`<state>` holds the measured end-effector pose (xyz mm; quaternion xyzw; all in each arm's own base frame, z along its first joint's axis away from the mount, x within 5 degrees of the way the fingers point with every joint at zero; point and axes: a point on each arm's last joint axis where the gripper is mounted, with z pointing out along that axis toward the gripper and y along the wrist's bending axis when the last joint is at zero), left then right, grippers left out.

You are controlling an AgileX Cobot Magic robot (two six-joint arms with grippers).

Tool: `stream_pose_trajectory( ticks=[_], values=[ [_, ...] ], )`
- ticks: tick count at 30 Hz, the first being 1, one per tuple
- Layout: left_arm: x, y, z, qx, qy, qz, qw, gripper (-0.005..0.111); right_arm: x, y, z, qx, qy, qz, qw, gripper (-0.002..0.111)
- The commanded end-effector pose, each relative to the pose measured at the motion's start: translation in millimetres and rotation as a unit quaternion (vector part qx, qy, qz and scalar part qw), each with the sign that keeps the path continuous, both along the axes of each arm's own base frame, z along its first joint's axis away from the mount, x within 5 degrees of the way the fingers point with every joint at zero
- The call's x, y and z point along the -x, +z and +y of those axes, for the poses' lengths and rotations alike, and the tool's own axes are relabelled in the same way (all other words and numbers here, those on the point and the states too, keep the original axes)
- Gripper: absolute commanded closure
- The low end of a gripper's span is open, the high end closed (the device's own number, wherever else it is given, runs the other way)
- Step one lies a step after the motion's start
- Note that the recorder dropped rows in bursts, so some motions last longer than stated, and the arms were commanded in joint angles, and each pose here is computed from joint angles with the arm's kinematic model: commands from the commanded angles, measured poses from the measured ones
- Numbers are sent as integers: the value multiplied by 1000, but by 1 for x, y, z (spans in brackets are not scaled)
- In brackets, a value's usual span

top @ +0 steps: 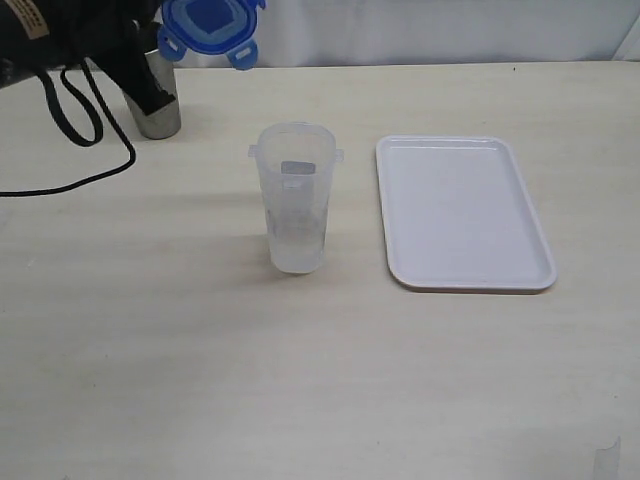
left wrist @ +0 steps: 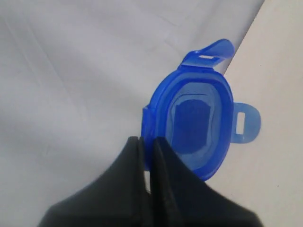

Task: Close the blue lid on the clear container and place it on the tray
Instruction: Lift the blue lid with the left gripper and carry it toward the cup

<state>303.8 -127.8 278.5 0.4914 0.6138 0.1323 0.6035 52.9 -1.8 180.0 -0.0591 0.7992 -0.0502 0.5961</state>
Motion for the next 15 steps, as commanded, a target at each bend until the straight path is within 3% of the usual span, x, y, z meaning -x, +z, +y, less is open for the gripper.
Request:
stream_pose_trajectory(
  ticks=[1, 5, 9, 15],
  values=[
    [-7, -6, -7, -51, -28, -50, 997, 107, 0, 0, 0, -5, -1, -3, 1000, 104],
    [-14, -7, -10, -47, -25, -77, 996, 107, 0, 0, 0, -5, -1, -3, 1000, 104],
    [-25, -10, -17, -53, -25, -67, 996, 107, 0, 0, 0, -5, -1, -3, 1000, 104],
    [-33, -9, -42, -93, -26, -94, 991, 107, 0, 0, 0, -5, -1, -3, 1000, 104]
  ],
)
